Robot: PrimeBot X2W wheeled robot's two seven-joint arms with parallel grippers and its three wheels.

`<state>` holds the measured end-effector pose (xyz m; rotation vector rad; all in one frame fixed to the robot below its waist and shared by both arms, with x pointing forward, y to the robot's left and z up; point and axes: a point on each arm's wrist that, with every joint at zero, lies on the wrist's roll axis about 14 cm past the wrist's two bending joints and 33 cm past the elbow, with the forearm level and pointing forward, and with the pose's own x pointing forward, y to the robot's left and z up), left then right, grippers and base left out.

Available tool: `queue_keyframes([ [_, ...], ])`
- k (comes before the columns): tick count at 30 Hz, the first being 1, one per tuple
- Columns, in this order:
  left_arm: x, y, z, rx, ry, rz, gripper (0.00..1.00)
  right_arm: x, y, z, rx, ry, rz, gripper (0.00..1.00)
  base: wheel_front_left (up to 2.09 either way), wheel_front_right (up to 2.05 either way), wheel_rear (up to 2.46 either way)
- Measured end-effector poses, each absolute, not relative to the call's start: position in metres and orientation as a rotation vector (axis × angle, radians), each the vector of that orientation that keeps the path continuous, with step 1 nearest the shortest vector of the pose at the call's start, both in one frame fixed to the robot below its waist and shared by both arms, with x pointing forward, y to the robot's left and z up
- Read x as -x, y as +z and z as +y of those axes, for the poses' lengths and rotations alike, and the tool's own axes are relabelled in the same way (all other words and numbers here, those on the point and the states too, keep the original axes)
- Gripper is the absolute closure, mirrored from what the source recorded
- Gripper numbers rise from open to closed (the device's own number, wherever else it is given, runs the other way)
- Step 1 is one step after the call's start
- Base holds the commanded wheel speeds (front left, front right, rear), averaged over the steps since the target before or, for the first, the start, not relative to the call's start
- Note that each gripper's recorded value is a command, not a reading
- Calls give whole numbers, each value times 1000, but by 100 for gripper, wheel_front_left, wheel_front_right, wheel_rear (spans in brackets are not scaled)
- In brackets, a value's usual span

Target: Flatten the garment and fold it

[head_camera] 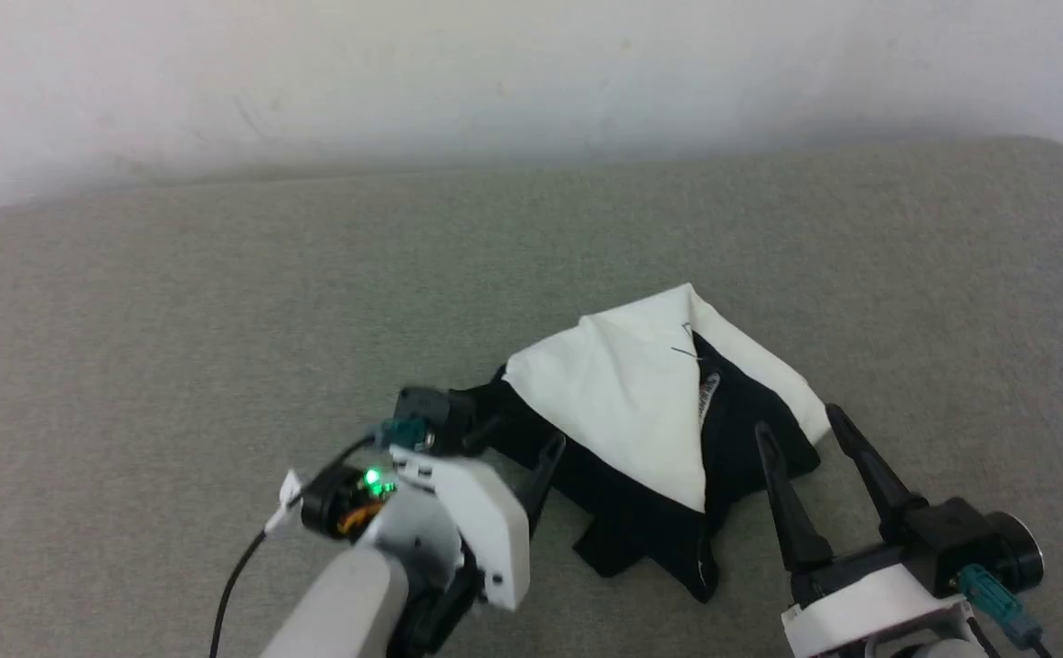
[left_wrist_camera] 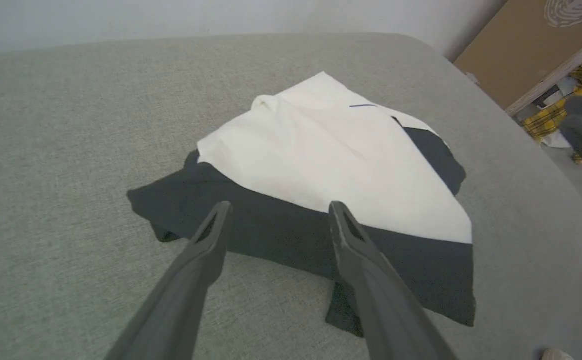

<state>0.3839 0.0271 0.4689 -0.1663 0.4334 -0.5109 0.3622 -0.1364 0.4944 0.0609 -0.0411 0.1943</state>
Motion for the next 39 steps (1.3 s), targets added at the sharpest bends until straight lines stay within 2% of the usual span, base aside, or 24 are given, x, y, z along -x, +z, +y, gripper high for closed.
queue_keyframes([
  [8,-437,432,38,-144,-473,604,0,-369,481,-155,-73,133,1,0,0,0,0],
  [13,-439,395,40,-230,-512,763,0,-371,470,-163,-79,104,33,0,0,0,0],
  [14,-438,392,36,-217,-533,779,27,-371,468,-165,-80,99,38,0,0,0,0],
  [15,-439,391,32,-208,-553,788,83,-371,467,-166,-82,93,44,0,0,0,0],
  [16,-439,391,28,-194,-571,790,100,-371,465,-168,-82,87,50,0,0,0,0],
  [19,-441,396,19,-152,-594,752,100,-370,461,-173,-79,74,61,0,0,0,0],
  [23,-452,417,31,-87,-511,622,100,-369,464,-169,-80,86,52,0,0,0,0],
  [28,-478,485,74,-31,-346,338,100,-370,469,-159,-76,120,37,0,0,0,0],
  [32,-471,517,127,-37,-203,208,100,-370,473,-145,-78,164,23,0,0,0,0],
  [35,-452,516,152,-41,-139,188,100,-371,475,-135,-80,193,18,0,0,0,0],
  [39,-410,457,187,-67,-32,391,100,-373,476,-125,-77,226,13,0,0,0,0],
])
